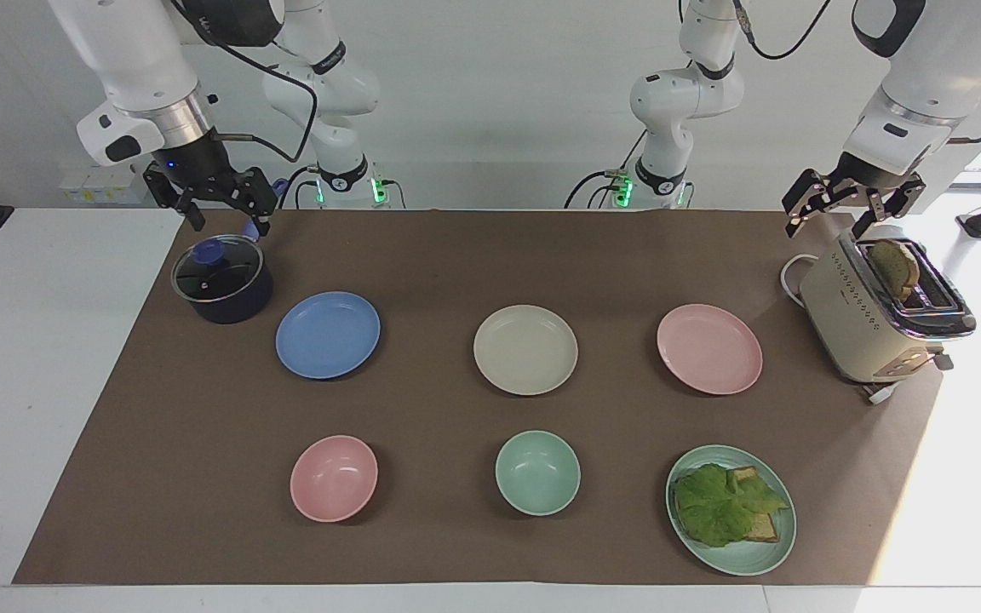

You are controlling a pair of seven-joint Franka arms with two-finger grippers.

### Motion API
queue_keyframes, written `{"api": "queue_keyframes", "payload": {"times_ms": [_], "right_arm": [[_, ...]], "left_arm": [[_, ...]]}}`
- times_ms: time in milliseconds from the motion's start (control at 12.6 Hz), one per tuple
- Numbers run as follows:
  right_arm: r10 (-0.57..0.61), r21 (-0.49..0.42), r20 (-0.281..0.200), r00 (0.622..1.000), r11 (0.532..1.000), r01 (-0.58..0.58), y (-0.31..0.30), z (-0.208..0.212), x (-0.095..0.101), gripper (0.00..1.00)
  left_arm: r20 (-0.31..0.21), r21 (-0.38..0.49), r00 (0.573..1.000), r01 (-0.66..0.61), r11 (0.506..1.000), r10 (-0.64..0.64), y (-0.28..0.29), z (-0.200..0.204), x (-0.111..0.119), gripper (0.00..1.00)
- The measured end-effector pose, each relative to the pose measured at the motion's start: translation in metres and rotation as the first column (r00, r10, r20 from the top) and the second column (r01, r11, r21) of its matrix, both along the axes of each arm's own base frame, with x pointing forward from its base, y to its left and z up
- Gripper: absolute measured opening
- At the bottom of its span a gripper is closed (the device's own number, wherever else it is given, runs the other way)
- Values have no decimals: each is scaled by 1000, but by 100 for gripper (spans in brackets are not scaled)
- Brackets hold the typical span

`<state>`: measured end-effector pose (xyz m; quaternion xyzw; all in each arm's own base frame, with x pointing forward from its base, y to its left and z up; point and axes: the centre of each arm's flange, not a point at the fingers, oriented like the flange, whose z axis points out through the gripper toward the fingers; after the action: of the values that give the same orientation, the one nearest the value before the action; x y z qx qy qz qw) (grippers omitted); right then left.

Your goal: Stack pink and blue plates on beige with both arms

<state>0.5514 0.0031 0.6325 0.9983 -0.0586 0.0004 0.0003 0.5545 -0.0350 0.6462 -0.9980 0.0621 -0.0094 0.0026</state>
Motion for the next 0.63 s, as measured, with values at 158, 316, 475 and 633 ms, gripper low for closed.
{"api": "queue_keyframes", "payload": {"times_ms": [158,316,475,633], "right_arm": [[0,0,0,1000,1000,0,0,0,0,100],[0,0,0,1000,1000,0,0,0,0,100],[0,0,0,1000,1000,0,0,0,0,100],[0,0,0,1000,1000,0,0,0,0,100]], "left_arm": [[4,-5,999,51,999,-51,-28,3,-4,100],[10,-5,997,70,998,-70,-43,6,-8,100],[11,-5,1000,19,1000,-19,-14,6,-5,100],[11,-5,999,-44,999,44,25,6,-3,100]]}}
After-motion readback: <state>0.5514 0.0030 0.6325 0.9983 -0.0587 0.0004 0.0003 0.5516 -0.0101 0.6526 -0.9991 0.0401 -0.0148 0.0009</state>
